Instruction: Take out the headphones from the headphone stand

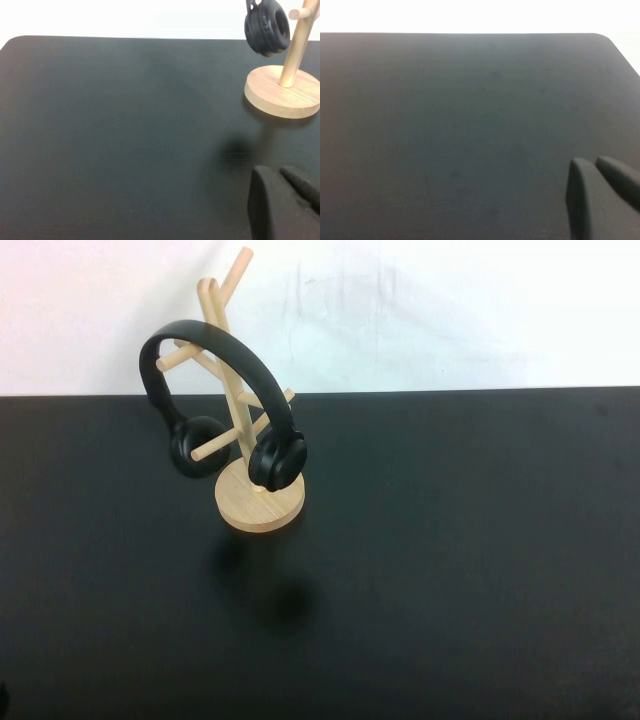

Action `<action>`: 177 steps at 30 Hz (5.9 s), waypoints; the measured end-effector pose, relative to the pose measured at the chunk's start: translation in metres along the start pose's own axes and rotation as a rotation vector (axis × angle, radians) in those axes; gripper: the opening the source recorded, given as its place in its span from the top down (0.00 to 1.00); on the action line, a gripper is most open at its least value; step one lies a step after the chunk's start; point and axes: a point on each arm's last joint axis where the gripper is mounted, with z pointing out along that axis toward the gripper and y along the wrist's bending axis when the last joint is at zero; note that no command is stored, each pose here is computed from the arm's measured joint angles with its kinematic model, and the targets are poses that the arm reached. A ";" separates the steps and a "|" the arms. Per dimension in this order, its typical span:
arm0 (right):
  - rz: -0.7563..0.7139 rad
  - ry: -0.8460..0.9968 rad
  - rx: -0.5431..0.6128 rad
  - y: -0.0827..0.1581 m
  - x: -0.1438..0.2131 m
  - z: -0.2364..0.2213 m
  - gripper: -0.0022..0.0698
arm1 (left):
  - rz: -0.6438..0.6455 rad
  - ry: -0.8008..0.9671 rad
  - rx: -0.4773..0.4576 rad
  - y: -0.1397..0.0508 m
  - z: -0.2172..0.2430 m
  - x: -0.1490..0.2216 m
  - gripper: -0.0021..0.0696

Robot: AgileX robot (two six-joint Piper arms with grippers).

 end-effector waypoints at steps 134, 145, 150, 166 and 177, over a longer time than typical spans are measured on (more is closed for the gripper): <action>0.000 0.000 0.000 0.000 0.000 0.000 0.98 | 0.724 -0.144 0.432 -0.024 0.326 -0.216 0.88; 0.000 0.000 0.000 0.000 0.000 0.000 0.98 | 0.651 -0.056 0.403 -0.019 0.285 -0.247 0.88; 0.000 0.000 0.000 0.000 0.000 0.000 0.98 | 0.568 0.068 0.520 -0.026 0.241 -0.261 0.88; 0.000 0.000 0.000 0.000 0.000 0.000 0.98 | 0.384 0.874 0.566 -0.138 0.204 -0.192 0.88; 0.000 0.000 0.000 0.000 0.000 0.000 0.98 | 0.500 1.068 0.529 -0.221 0.305 -0.109 0.88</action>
